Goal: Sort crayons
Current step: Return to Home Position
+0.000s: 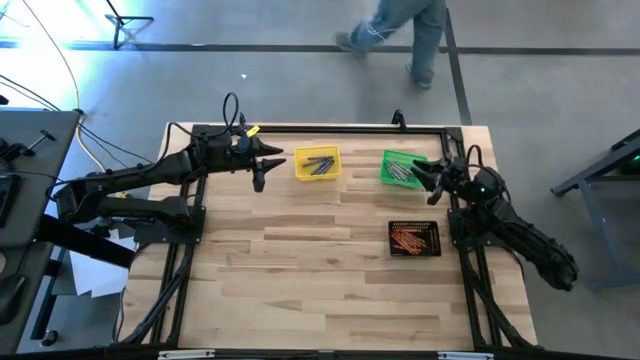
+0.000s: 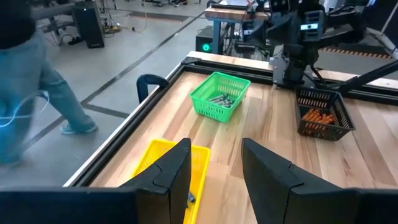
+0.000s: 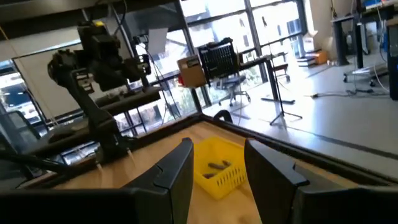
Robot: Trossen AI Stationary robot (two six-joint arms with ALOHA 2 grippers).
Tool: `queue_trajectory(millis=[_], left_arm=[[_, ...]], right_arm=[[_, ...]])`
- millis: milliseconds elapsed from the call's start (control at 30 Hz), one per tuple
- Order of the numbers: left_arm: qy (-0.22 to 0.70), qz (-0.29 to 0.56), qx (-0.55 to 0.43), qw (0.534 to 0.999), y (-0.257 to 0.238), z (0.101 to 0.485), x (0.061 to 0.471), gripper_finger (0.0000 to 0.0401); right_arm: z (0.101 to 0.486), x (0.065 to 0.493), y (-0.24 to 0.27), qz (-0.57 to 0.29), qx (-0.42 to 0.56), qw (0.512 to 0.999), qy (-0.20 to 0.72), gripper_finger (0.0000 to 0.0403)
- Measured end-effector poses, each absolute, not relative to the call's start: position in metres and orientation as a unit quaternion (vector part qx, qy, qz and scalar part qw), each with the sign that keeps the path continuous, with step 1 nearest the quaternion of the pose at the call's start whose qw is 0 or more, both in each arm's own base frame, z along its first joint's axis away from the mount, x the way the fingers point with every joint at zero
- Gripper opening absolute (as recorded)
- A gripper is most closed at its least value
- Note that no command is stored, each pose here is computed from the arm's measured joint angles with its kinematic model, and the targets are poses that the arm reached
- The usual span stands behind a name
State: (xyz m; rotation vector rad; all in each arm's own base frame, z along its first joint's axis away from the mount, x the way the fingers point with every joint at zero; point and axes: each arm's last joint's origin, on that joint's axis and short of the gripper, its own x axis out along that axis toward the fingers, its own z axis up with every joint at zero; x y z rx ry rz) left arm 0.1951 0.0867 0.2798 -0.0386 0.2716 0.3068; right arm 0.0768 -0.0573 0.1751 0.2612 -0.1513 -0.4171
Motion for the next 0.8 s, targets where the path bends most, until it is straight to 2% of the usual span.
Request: queue_trajectory(millis=[533,800], left_arm=[[0.152,0.125,-0.026,0.98,0.078,0.277,0.198,0.0127],[0.123,0.051,0.004,0.991,0.067,0.28,0.207,0.0127]], right_arm=[[0.175,0.077,-0.057,-0.208,0.131,0.967,-0.073,0.0138],[0.175,0.077,-0.057,-0.208,0.13,0.967,-0.073,0.0138]])
